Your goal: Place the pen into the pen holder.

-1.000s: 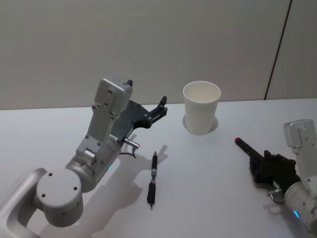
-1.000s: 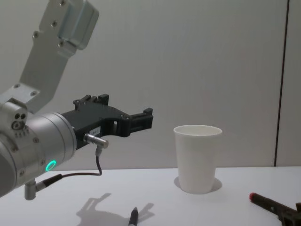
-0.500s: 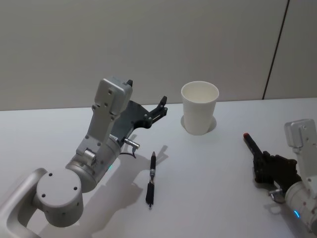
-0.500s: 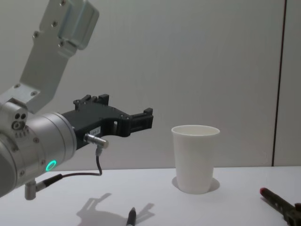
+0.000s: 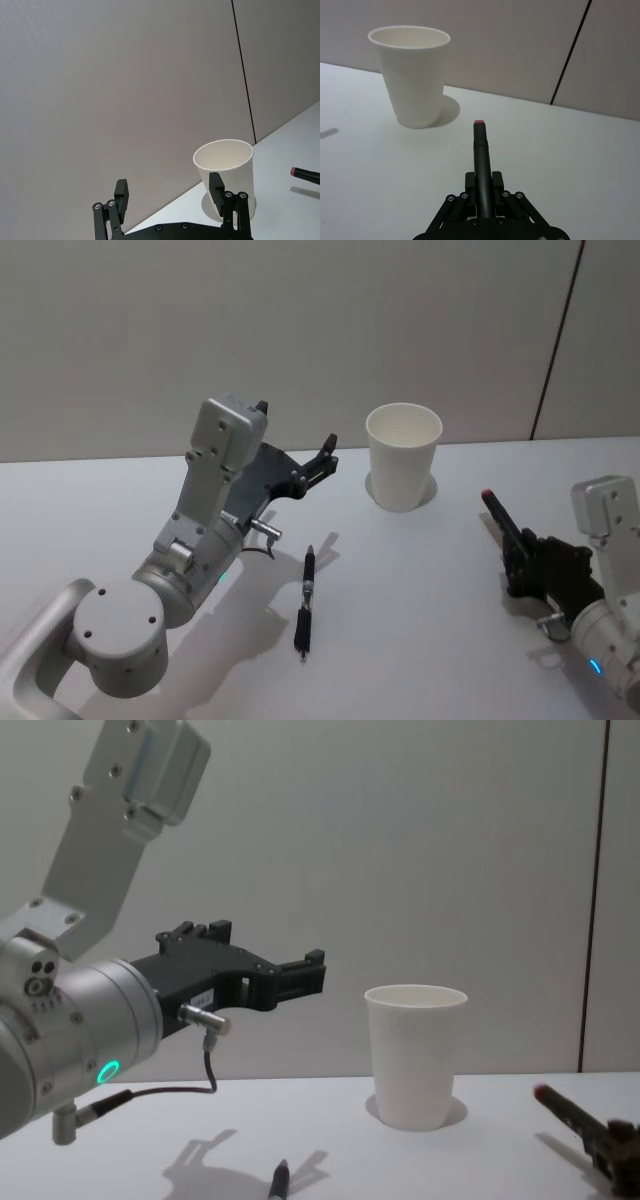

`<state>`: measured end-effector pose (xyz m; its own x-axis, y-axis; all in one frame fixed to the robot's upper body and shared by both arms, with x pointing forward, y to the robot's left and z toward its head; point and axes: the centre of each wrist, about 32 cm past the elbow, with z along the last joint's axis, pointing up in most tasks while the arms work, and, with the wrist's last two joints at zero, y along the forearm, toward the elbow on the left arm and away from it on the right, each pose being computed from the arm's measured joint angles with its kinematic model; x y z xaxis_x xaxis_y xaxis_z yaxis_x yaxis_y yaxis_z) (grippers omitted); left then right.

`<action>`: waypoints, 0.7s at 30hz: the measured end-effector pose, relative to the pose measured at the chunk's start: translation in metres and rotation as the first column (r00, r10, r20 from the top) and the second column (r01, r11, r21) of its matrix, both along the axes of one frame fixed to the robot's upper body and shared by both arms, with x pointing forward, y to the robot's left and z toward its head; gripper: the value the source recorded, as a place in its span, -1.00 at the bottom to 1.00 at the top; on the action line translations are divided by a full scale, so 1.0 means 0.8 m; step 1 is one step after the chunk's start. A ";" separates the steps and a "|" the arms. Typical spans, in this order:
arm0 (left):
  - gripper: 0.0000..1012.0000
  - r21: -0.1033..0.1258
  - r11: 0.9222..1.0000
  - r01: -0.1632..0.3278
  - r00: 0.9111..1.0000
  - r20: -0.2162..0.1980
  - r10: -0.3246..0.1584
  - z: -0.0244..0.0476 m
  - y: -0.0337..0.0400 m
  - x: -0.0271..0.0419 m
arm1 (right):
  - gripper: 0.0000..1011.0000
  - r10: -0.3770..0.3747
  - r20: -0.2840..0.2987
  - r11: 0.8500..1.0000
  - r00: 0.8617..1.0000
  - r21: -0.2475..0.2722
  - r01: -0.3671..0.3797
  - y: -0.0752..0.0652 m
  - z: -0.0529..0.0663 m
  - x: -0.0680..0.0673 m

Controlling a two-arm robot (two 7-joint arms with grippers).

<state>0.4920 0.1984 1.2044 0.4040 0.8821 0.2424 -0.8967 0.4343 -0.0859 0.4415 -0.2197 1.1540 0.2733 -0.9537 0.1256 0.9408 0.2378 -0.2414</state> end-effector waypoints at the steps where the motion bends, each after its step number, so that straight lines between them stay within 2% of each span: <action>1: 0.98 0.000 1.000 0.000 1.000 0.000 0.000 0.0000 0.0000 0.0000 | -0.63 0.000 0.000 1.000 1.000 0.000 0.000 0.000 0.000 0.000; 8: 0.98 0.000 1.000 0.000 1.000 0.000 0.000 0.0000 0.0000 0.0000 | -0.63 0.049 0.098 0.999 0.994 -0.004 -0.049 0.000 0.001 0.003; 9: 0.98 0.000 1.000 0.000 1.000 0.000 0.000 0.0000 0.0000 0.0000 | -0.63 0.049 0.098 0.999 0.994 -0.004 -0.049 0.000 0.001 0.003; 11: 0.98 0.000 1.000 0.000 1.000 0.000 0.000 0.0000 0.0000 0.0000 | -0.63 0.074 0.147 0.997 0.986 -0.009 -0.074 0.001 0.001 0.005; 15: 0.98 0.000 1.000 0.000 1.000 0.000 0.000 0.0000 0.0000 0.0000 | -0.63 0.095 0.188 0.995 0.978 -0.016 -0.093 0.001 0.002 0.007; 18: 0.98 0.000 1.000 0.000 1.000 0.000 0.000 0.0000 0.0000 0.0000 | -0.63 0.117 0.235 0.993 0.965 -0.023 -0.115 0.002 0.003 0.009; 21: 0.98 0.000 1.000 0.000 1.000 0.000 0.000 0.0000 0.0000 0.0000 | -0.63 0.144 0.292 0.990 0.946 -0.033 -0.140 0.003 0.004 0.013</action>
